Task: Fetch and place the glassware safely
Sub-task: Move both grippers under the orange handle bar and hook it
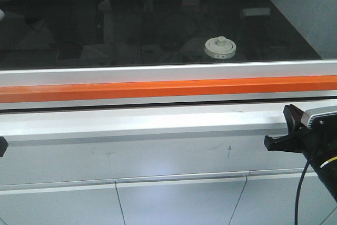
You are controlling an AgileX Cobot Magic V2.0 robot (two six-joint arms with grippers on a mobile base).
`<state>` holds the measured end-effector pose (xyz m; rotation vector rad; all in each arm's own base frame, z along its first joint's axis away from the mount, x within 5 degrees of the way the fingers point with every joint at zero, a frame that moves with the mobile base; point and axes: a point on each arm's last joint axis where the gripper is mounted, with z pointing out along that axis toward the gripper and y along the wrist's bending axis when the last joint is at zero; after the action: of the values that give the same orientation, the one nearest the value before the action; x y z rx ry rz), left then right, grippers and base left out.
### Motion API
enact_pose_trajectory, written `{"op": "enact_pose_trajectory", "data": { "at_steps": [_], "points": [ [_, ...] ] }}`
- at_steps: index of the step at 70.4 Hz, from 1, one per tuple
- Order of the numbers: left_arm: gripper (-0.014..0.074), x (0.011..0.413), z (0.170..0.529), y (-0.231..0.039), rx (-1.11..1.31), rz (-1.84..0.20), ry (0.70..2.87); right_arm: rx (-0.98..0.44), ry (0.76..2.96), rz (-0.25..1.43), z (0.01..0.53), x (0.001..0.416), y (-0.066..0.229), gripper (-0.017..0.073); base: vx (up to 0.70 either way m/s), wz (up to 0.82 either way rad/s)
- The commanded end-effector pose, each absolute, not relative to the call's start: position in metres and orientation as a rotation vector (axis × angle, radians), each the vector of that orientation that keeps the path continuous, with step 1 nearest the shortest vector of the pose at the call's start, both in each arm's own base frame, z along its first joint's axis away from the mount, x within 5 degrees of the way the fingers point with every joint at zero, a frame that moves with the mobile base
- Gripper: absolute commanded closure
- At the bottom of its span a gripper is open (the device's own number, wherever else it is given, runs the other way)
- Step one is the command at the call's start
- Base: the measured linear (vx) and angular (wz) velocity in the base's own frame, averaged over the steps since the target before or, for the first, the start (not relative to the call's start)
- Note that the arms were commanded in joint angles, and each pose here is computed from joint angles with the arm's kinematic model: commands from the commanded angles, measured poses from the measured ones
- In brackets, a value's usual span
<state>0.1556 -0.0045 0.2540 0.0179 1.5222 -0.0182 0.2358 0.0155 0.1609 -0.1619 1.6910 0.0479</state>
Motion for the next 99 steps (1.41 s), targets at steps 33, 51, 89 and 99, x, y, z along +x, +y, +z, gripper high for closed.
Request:
{"op": "enact_pose_trajectory", "data": {
  "at_steps": [33,51,89,99],
  "points": [
    [0.0601,0.158,0.269,-0.004,0.007,-0.022,1.426,-0.166,1.553,0.047,0.17,0.265,0.017,0.056,0.0,0.0],
    [0.0601,0.158,0.269,-0.004,0.007,-0.022,1.43,-0.166,1.538,0.045,0.168,0.282,0.017,0.056,0.0,0.0],
    [0.0601,0.164,0.259,-0.004,0.009,-0.022,1.509,-0.165,1.469,0.039,0.184,0.301,0.018,0.056,0.0,0.0],
    [0.0601,0.177,0.245,-0.005,0.01,-0.019,1.571,-0.165,1.469,0.039,0.184,0.301,0.018,0.056,0.0,0.0]
  ]
}}
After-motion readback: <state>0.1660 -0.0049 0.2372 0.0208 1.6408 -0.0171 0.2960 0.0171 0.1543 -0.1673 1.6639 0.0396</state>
